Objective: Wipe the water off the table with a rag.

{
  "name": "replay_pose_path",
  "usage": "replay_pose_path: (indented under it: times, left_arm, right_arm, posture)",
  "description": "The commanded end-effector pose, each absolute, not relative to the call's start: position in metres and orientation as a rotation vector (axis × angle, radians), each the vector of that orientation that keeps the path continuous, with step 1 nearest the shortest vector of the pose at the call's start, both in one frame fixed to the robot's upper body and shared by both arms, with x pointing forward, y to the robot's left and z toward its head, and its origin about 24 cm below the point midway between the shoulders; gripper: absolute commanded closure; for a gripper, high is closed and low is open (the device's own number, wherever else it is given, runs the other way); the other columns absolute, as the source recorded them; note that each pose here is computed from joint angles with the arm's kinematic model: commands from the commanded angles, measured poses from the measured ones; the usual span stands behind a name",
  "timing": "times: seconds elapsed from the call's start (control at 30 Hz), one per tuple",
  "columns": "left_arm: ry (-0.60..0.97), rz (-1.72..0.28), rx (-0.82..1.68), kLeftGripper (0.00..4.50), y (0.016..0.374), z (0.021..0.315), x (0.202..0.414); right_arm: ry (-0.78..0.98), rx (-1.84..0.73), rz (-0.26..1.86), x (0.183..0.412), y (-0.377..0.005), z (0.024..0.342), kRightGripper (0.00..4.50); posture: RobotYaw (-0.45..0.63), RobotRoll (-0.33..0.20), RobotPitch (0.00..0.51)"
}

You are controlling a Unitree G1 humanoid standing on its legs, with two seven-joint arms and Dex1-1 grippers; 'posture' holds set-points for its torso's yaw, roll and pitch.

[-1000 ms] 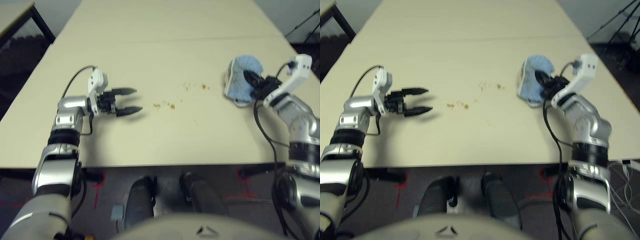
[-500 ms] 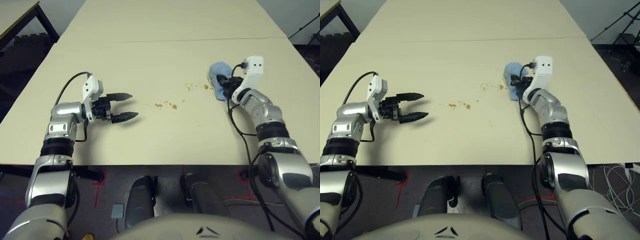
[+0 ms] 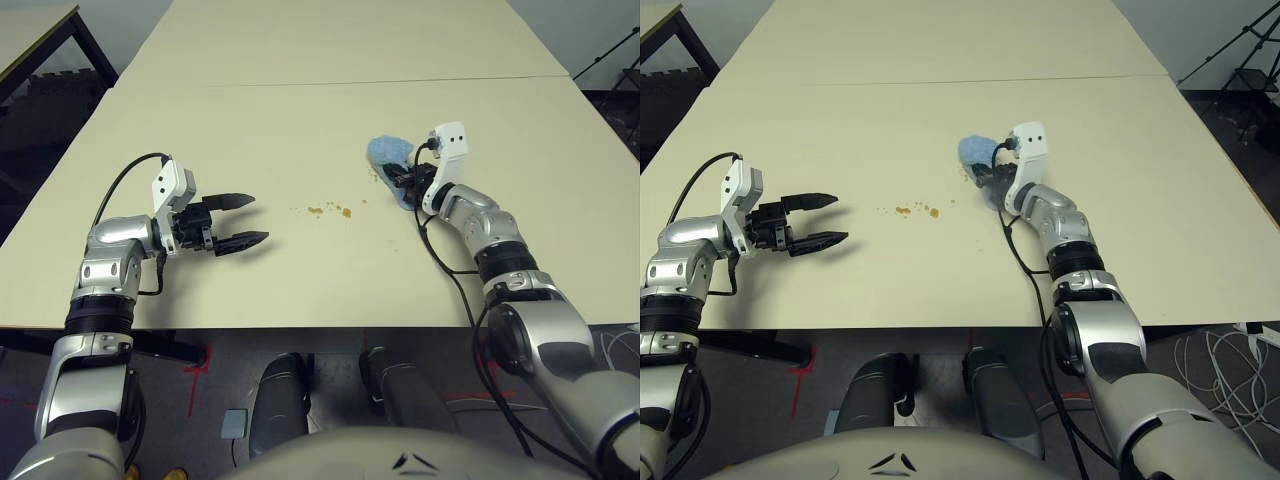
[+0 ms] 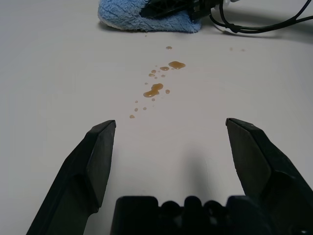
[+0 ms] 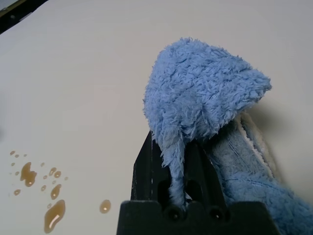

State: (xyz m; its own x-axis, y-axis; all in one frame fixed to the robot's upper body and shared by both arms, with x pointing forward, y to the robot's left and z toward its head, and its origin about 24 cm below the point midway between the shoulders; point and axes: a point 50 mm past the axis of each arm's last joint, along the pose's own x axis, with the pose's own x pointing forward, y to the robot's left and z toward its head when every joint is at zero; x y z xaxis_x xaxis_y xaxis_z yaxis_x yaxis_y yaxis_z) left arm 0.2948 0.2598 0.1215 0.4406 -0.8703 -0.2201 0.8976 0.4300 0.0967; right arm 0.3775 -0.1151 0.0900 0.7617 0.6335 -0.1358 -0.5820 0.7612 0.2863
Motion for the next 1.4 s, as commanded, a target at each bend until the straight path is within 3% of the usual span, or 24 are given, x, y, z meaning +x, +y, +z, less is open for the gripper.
replay_pose_path:
  times: [0.03, 0.3, 0.57, 0.83, 1.0, 1.2, 1.4]
  left_arm:
    - [0.146, -1.098, 0.203, 0.0, 0.263, 0.122, 0.29]
    - [0.145, -1.091, 0.193, 0.0, 0.262, 0.118, 0.289]
    - [0.142, -1.102, 0.187, 0.0, 0.258, 0.117, 0.292]
    - [0.137, -1.122, 0.186, 0.0, 0.253, 0.116, 0.299]
    - [0.136, -1.133, 0.188, 0.0, 0.252, 0.117, 0.303]
    - [0.137, -1.141, 0.195, 0.0, 0.253, 0.117, 0.304]
    - [0.171, -1.134, 0.221, 0.0, 0.269, 0.12, 0.3]
  right_arm:
    - [0.314, 0.244, 0.748, 0.371, -0.094, 0.076, 4.48]
    - [0.326, 0.21, 0.727, 0.374, -0.1, 0.077, 4.48]
    - [0.332, 0.08, 0.568, 0.379, -0.16, 0.082, 4.48]
    - [0.331, -0.018, 0.392, 0.369, -0.235, 0.093, 4.48]
    - [0.3, 0.018, 0.339, 0.36, -0.262, 0.104, 4.48]
    - [0.23, 0.168, 0.426, 0.343, -0.257, 0.131, 4.48]
    - [0.206, 0.321, 0.563, 0.307, -0.231, 0.161, 4.48]
  posture:
    - [-0.15, 0.0, 0.143]
    - [-0.15, 0.0, 0.142]
    - [-0.17, 0.0, 0.14]
    - [-0.21, 0.0, 0.14]
    - [-0.22, 0.0, 0.14]
    - [-0.23, 0.0, 0.144]
    - [-0.24, 0.0, 0.154]
